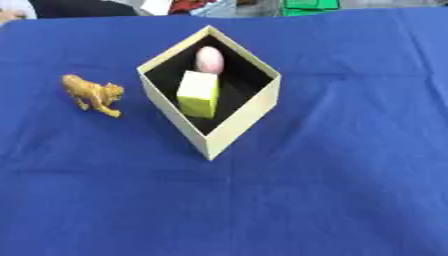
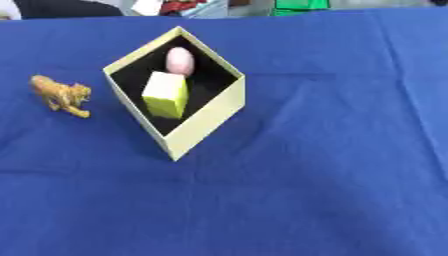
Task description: Pick up objects on the table and place them in the box.
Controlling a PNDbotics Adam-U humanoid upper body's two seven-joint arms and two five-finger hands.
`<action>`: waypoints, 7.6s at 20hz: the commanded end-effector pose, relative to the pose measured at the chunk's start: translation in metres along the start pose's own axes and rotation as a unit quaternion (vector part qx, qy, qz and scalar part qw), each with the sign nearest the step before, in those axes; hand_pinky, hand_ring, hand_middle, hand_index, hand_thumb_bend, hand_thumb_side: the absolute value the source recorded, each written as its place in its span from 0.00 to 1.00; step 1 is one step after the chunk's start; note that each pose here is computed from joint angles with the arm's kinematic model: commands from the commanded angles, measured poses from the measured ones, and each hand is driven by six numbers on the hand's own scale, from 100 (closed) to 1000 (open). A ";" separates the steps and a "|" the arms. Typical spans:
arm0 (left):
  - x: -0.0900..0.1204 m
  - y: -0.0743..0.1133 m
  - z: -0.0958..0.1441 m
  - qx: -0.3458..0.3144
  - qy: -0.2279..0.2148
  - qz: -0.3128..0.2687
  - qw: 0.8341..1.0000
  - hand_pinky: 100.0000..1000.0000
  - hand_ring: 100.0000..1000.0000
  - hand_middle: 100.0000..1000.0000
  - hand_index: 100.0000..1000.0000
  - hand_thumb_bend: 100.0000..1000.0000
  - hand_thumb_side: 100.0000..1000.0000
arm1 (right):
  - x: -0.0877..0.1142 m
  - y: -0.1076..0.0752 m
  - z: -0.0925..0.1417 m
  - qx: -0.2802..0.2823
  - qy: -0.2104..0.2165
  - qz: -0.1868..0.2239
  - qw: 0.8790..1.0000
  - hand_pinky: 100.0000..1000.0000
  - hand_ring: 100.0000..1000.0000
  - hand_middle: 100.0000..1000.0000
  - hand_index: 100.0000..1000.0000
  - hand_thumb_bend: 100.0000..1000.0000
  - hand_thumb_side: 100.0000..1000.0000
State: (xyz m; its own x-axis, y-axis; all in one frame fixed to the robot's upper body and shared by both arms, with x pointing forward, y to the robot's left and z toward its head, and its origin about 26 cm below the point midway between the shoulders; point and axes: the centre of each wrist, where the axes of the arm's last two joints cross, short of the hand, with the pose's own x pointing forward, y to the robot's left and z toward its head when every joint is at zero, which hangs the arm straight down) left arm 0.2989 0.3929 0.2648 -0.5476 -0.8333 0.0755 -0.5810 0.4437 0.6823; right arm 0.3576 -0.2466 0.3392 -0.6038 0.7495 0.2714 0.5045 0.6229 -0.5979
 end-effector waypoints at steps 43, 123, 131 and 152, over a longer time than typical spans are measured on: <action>-0.078 -0.046 -0.066 -0.447 -0.047 -0.184 0.874 0.79 0.82 0.77 0.85 0.46 0.63 | 0.023 -0.008 -0.004 -0.019 -0.026 -0.020 0.999 0.88 0.95 0.75 0.87 0.00 0.65; 0.020 -0.099 -0.160 -0.278 -0.098 0.021 0.955 0.51 0.46 0.37 0.44 0.00 0.35 | 0.031 0.002 0.009 -0.016 -0.026 -0.046 0.998 0.88 0.96 0.75 0.87 0.00 0.65; 0.027 -0.123 -0.160 -0.294 -0.107 0.026 0.949 0.52 0.48 0.40 0.49 0.00 0.30 | 0.034 0.000 0.008 -0.021 -0.029 -0.053 0.998 0.88 0.96 0.75 0.87 0.00 0.65; 0.015 -0.142 -0.148 -0.314 -0.109 -0.016 0.943 0.72 0.76 0.77 0.85 0.42 0.50 | 0.037 -0.001 0.009 -0.024 -0.032 -0.062 0.997 0.88 0.96 0.75 0.87 0.00 0.65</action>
State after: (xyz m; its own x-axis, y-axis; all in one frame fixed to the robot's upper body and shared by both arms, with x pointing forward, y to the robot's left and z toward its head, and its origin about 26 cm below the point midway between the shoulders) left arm 0.4639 0.2622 0.2639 -0.7006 -0.7134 -0.0159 -0.1172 0.0931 0.9887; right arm 0.3350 -0.2217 0.3336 -0.6853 0.6559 0.3164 0.4371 0.7180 -0.5417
